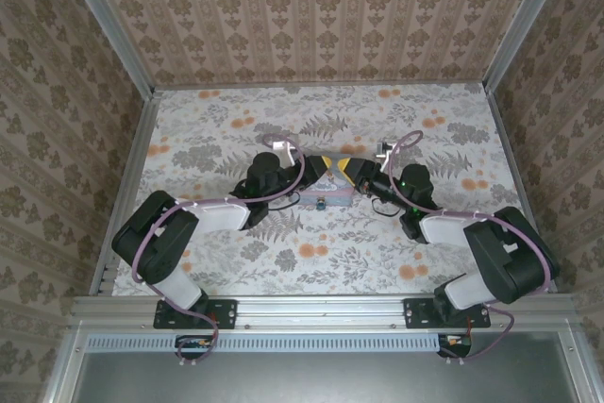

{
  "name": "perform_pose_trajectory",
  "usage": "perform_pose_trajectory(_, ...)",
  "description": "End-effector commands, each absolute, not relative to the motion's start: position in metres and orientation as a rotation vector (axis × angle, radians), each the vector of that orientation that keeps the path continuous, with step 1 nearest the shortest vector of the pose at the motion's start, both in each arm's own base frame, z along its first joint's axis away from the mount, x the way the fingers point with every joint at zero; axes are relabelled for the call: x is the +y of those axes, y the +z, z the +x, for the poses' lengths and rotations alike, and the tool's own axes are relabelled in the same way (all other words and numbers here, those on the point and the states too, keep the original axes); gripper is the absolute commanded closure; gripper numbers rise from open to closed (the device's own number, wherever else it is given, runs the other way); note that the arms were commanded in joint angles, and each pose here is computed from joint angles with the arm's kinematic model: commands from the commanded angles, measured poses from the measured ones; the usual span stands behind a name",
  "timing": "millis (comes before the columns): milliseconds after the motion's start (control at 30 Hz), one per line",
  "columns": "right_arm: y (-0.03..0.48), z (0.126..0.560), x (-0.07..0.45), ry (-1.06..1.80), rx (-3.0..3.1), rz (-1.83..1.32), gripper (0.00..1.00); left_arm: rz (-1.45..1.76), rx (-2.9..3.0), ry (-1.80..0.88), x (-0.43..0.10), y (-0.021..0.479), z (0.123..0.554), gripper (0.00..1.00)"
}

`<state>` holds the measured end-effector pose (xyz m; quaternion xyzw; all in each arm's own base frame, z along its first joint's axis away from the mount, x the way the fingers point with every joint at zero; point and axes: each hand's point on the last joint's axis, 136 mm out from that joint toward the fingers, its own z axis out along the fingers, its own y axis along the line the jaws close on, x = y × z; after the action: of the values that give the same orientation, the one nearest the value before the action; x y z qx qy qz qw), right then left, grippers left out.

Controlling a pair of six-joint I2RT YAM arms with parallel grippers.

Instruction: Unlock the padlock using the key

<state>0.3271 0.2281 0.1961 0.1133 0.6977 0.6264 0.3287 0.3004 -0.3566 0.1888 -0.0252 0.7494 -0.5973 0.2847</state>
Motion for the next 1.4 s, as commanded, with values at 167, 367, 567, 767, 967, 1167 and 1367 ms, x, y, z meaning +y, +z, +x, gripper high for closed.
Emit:
perform_pose_trajectory(167,0.208,0.322,0.245,1.711,1.786,0.198,0.65,-0.040,1.909,-1.646,-0.361,0.221,0.301,1.00)
perform_pose_trajectory(367,0.205,0.322,0.249,1.723,1.788,0.199,0.66,-0.039,1.906,-1.646,-0.362,0.223,0.301,1.00)
perform_pose_trajectory(567,0.204,0.321,0.251,1.733,1.788,0.190,0.67,-0.039,1.908,-1.645,-0.363,0.222,0.301,1.00)
perform_pose_trajectory(767,0.204,0.320,0.254,1.741,1.790,0.182,0.70,-0.034,1.909,-1.647,-0.365,0.222,0.301,1.00)
perform_pose_trajectory(967,0.202,0.319,0.255,1.742,1.794,0.186,0.73,-0.036,1.906,-1.645,-0.365,0.222,0.301,1.00)
perform_pose_trajectory(1167,0.199,0.319,0.255,1.743,1.796,0.189,0.76,-0.036,1.906,-1.643,-0.366,0.223,0.302,1.00)
perform_pose_trajectory(1367,0.197,0.319,0.255,1.742,1.800,0.193,0.80,-0.038,1.905,-1.643,-0.366,0.222,0.302,1.00)
